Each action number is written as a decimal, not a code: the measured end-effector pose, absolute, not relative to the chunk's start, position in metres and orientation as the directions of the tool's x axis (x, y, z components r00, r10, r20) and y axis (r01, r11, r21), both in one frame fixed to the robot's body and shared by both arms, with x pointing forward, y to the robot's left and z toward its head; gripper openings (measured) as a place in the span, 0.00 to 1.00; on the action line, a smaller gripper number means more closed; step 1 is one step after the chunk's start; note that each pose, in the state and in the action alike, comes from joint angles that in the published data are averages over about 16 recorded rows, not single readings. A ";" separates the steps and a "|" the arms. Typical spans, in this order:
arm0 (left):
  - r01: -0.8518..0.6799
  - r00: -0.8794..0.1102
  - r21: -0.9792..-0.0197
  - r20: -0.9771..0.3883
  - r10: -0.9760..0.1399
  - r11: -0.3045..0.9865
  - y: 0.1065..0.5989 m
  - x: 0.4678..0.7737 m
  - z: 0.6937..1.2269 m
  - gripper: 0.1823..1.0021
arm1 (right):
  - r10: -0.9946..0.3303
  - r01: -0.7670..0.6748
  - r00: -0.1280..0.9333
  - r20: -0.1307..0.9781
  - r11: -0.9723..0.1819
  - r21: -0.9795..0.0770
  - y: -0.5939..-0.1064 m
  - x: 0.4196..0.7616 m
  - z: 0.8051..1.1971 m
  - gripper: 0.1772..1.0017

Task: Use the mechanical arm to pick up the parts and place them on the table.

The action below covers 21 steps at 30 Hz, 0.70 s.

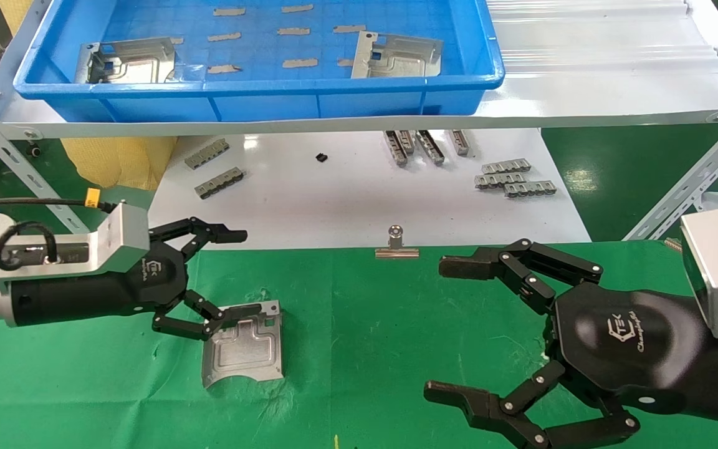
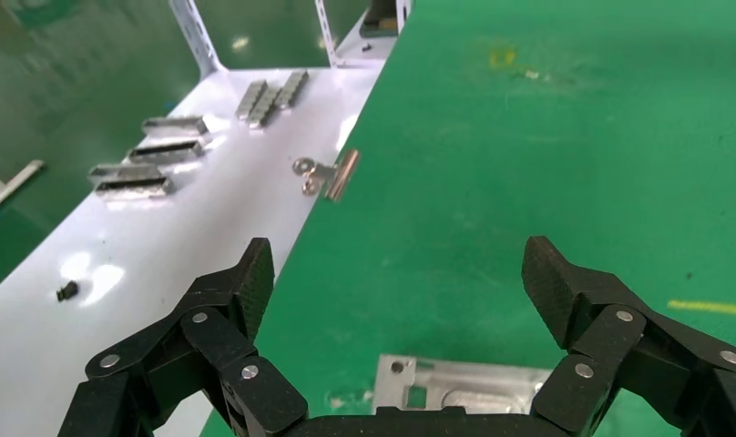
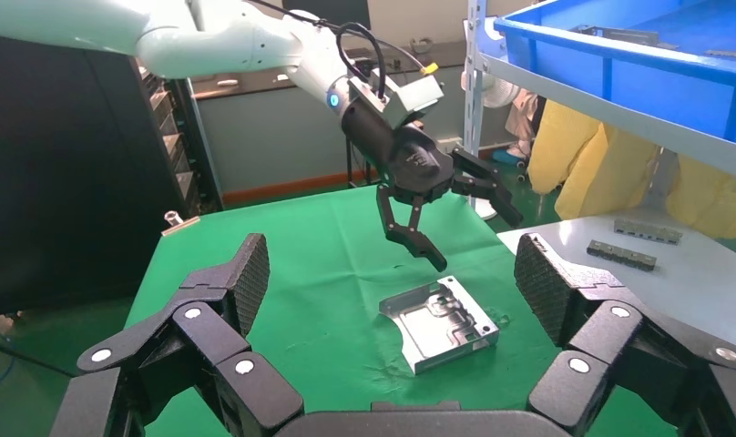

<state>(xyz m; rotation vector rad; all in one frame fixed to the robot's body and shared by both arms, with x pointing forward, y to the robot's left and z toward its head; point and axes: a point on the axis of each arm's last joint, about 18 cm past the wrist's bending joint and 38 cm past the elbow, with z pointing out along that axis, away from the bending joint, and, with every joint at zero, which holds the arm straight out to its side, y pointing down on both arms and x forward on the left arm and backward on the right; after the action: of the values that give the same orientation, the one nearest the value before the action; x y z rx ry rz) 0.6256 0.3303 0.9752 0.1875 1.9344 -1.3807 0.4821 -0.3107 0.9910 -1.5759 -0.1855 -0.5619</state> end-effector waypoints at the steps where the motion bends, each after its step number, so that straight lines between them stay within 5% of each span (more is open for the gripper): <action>1: 0.509 -0.717 -0.761 -0.633 -0.291 0.402 0.330 0.624 0.976 0.97 | -0.217 0.446 0.863 0.457 -0.099 -0.889 -0.311 0.482 0.991 1.00; 21: 0.517 -0.765 -0.821 -0.571 -0.298 0.243 0.323 0.570 0.986 1.00 | -0.217 0.446 0.863 0.457 -0.099 -0.889 -0.311 0.482 0.991 1.00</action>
<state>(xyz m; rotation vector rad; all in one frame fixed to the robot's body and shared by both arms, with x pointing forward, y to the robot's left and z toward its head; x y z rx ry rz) 0.5703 0.3235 0.9863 0.2000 1.8639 -1.5934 0.4821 -0.3107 0.9910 -1.5759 -0.1855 -0.5619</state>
